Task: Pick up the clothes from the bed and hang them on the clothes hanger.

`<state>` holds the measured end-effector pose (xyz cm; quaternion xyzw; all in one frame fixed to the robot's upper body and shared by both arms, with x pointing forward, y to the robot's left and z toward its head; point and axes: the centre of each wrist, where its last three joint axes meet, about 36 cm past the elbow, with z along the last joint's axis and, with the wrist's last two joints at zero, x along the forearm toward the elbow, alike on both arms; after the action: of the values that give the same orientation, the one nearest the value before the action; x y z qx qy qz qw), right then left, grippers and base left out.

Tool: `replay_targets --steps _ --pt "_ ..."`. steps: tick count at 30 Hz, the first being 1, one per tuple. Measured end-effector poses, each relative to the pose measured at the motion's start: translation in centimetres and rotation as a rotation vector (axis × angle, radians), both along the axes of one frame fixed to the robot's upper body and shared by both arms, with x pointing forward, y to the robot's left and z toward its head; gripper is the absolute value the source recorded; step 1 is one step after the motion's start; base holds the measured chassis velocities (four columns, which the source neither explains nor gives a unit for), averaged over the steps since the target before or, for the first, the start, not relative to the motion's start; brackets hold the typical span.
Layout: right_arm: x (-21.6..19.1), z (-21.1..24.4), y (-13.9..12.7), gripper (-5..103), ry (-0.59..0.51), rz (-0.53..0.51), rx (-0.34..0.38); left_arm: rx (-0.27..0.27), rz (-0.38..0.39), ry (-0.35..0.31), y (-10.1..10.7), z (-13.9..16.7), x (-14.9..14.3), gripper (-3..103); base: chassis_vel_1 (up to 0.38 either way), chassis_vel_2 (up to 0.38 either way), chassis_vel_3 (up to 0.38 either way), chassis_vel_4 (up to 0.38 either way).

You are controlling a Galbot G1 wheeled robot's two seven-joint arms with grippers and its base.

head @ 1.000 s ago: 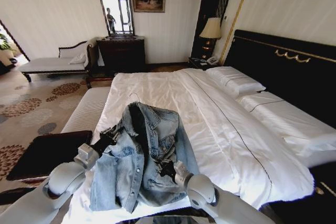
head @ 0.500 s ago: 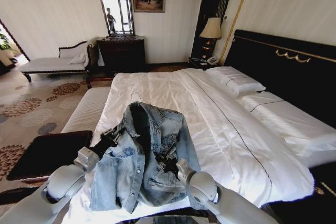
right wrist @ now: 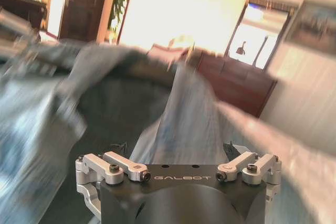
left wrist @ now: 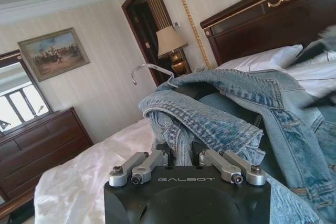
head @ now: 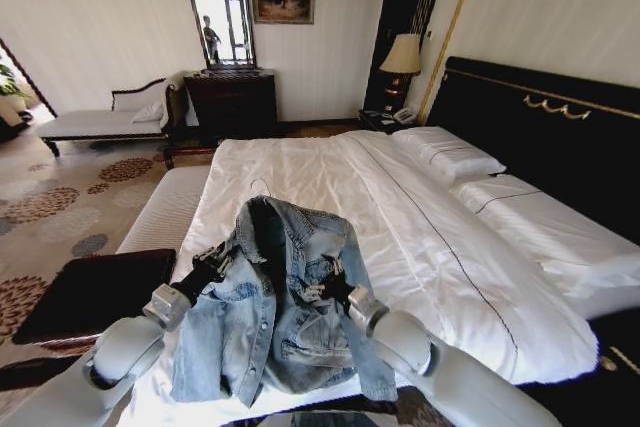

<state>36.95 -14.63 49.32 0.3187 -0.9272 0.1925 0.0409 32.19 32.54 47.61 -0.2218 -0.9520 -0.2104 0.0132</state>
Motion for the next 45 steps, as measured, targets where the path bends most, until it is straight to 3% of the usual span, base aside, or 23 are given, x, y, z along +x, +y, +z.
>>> replay_targets --steps 3,8,16,24,33,38,45 --pt "2.9 2.4 1.3 100 -0.077 0.027 0.008 0.012 -0.014 0.006 -0.2 -0.2 -0.3 19 0.0 0.0 0.0 0.0" --pt "5.3 2.8 3.1 100 -0.098 0.05 -0.016 0.019 -0.024 0.008 -0.4 -0.3 -0.5 19 0.0 0.0 0.0 0.0" --pt "6.3 1.8 4.9 100 -0.077 0.082 -0.084 0.031 -0.035 0.005 -0.4 -0.3 -0.6 19 0.0 0.0 0.0 0.0" --pt "8.4 1.8 6.2 100 -0.142 0.085 -0.177 0.031 -0.051 -0.001 -0.8 0.0 -0.9 19 0.0 0.0 0.0 0.0" --pt "9.9 1.9 7.0 102 -0.172 0.075 -0.215 0.043 -0.061 -0.005 -1.0 0.0 -1.7 19 0.0 0.0 0.0 0.0" --pt "10.0 2.0 7.0 90 -0.174 0.07 -0.216 0.045 -0.068 -0.005 -0.9 -0.1 -1.9 19 0.0 0.0 0.0 0.0" --pt "10.0 2.5 6.2 63 -0.188 0.064 -0.225 0.056 -0.065 0.0 -0.7 -0.6 -1.8 19 0.0 0.0 0.0 0.0"
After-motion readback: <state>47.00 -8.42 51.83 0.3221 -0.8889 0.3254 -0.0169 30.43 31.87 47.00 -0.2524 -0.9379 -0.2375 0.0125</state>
